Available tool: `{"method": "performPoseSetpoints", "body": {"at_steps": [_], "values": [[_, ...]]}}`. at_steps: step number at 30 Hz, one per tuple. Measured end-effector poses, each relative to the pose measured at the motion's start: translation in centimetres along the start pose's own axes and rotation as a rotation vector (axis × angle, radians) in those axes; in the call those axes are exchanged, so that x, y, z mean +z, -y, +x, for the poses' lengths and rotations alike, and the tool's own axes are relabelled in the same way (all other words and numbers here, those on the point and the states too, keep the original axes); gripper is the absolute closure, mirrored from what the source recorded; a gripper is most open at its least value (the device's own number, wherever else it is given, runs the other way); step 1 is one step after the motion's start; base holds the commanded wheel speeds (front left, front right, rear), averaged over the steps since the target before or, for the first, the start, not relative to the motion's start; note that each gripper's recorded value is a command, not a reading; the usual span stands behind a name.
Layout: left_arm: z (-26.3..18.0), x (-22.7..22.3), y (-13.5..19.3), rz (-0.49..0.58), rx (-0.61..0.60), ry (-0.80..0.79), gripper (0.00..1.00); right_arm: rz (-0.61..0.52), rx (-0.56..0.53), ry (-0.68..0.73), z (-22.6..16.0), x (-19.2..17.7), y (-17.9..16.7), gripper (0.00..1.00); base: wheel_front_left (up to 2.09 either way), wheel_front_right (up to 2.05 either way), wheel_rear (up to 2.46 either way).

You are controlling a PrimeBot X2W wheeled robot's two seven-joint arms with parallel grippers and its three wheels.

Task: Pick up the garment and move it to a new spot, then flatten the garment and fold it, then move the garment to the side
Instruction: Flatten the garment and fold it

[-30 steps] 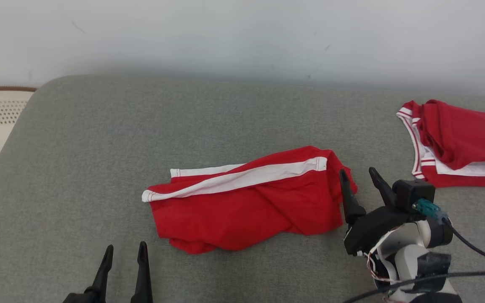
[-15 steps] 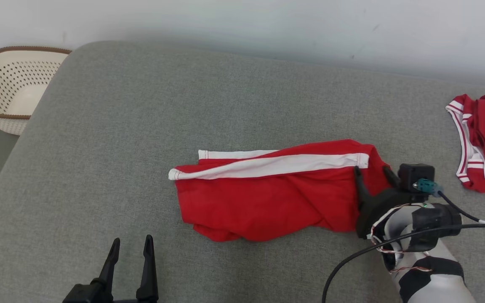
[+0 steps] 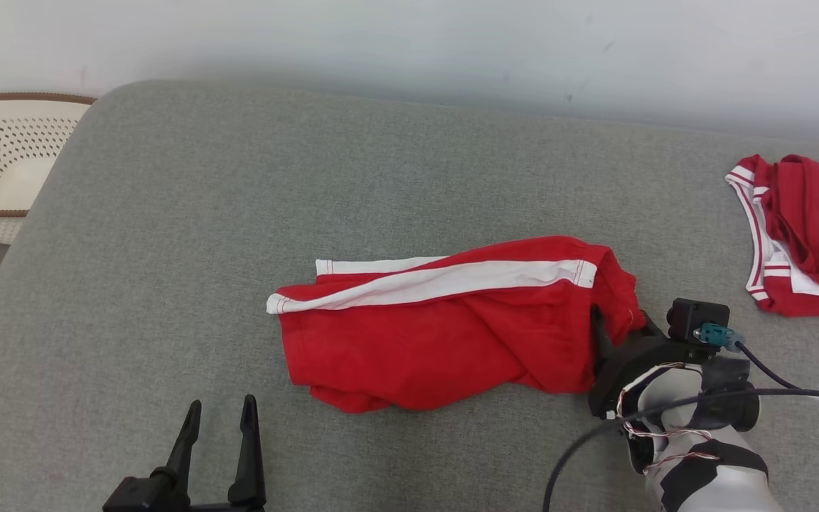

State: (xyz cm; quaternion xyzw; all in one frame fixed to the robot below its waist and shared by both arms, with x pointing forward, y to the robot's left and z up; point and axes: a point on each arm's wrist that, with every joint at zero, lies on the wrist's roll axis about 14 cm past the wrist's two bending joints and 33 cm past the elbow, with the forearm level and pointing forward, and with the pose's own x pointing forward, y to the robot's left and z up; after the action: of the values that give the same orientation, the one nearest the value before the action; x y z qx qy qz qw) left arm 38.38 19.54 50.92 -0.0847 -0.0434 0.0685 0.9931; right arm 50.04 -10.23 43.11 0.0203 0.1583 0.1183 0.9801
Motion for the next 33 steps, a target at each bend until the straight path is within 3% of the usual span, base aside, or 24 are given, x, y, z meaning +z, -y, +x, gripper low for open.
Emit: {"method": "performPoseSetpoints", "body": {"at_steps": [7, 8, 9, 17, 26, 33], "values": [[-0.2, -0.1, -0.5, 0.002, 0.015, -0.005, 0.00, 0.047, 0.057, -0.015, 0.4, -0.6, -2.2, 0.00, 0.00, 0.00, 0.00], [-0.2, -0.1, -0.6, 0.002, 0.017, -0.005, 0.00, 0.047, 0.064, -0.019, 0.4, -0.6, -2.5, 0.53, 0.00, 0.00, 0.00], [-0.3, -0.1, -0.6, 0.001, 0.017, -0.005, 0.00, 0.047, 0.071, -0.018, 0.5, -0.5, -2.7, 1.00, 0.00, 0.00, 0.00], [-1.0, -0.1, -1.1, -0.004, 0.033, -0.007, 0.00, 0.046, 0.073, 0.024, -0.2, 0.5, -2.7, 1.00, 0.00, 0.00, 0.00], [-1.3, 0.4, -0.6, -0.020, 0.021, 0.006, 0.00, 0.002, -0.050, 0.077, -3.1, 1.0, 3.9, 1.00, 0.00, 0.00, 0.00], [-1.3, 0.0, 0.5, -0.037, -0.003, -0.005, 0.00, -0.005, -0.058, 0.145, -4.5, 2.8, 5.1, 1.00, 0.00, 0.00, 0.00]]}}
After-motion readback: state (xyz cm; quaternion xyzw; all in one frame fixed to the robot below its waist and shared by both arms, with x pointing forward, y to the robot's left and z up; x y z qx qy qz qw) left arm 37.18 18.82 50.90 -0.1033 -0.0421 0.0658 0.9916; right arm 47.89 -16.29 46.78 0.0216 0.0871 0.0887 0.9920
